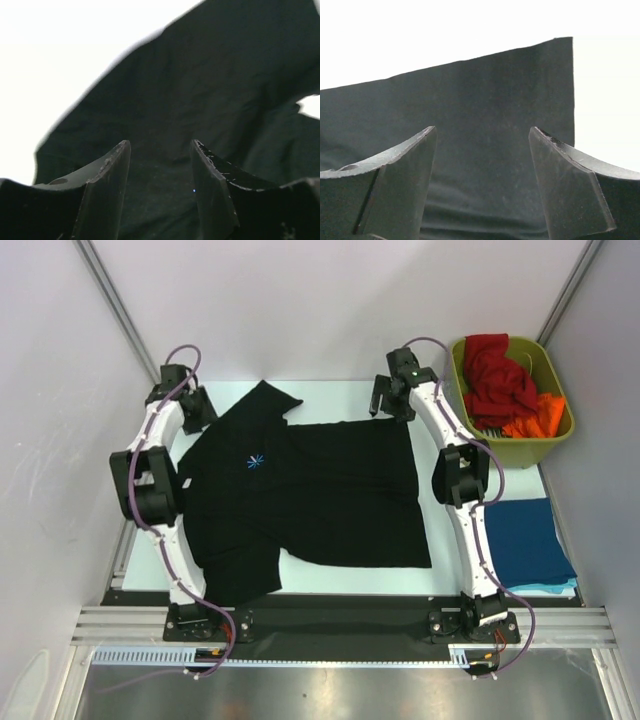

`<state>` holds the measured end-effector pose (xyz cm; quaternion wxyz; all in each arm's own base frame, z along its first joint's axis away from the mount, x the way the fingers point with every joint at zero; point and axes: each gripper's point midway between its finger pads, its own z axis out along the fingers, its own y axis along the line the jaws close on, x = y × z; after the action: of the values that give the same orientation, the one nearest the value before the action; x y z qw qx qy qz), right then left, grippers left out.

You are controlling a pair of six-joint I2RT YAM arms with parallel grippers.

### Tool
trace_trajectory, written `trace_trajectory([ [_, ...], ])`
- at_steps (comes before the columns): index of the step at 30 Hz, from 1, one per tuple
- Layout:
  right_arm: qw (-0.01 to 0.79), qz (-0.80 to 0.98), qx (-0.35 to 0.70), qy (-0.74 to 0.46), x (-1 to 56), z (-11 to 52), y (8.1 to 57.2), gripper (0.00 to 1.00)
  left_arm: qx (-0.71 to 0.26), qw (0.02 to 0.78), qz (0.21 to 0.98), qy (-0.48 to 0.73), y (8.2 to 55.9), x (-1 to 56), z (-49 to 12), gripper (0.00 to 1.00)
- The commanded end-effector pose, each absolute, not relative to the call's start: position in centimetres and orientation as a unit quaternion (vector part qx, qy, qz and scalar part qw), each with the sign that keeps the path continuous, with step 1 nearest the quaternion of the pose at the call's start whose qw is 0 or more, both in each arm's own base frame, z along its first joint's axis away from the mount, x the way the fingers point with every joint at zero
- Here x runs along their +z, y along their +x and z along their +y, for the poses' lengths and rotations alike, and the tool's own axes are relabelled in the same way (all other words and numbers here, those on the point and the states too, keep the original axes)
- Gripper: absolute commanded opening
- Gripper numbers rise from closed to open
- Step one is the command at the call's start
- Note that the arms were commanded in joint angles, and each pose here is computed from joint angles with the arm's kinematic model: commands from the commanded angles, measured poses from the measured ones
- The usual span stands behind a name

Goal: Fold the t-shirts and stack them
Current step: Flatten the tshirt out

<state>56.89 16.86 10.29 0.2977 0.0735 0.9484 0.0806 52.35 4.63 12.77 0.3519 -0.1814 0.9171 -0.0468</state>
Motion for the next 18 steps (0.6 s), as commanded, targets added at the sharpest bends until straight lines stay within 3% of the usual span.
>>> trace_trajectory([
  [1, 0.297, 0.949, 0.081, 0.074, 9.0, 17.4, 57.4, 0.79, -0.107, 0.281, 0.935, -0.191, 51.7, 9.2, 1.6, 0.57],
  [10, 0.294, 0.956, 0.021, -0.002, 4.9, 18.6, 56.7, 0.80, -0.113, 0.225, 0.935, -0.250, 51.7, 4.1, 1.4, 0.57],
  [18, 0.269, 0.963, 0.005, 0.011, 1.2, 17.4, 56.9, 0.81, -0.112, 0.189, 0.930, -0.295, 53.1, 0.8, 3.0, 0.60],
])
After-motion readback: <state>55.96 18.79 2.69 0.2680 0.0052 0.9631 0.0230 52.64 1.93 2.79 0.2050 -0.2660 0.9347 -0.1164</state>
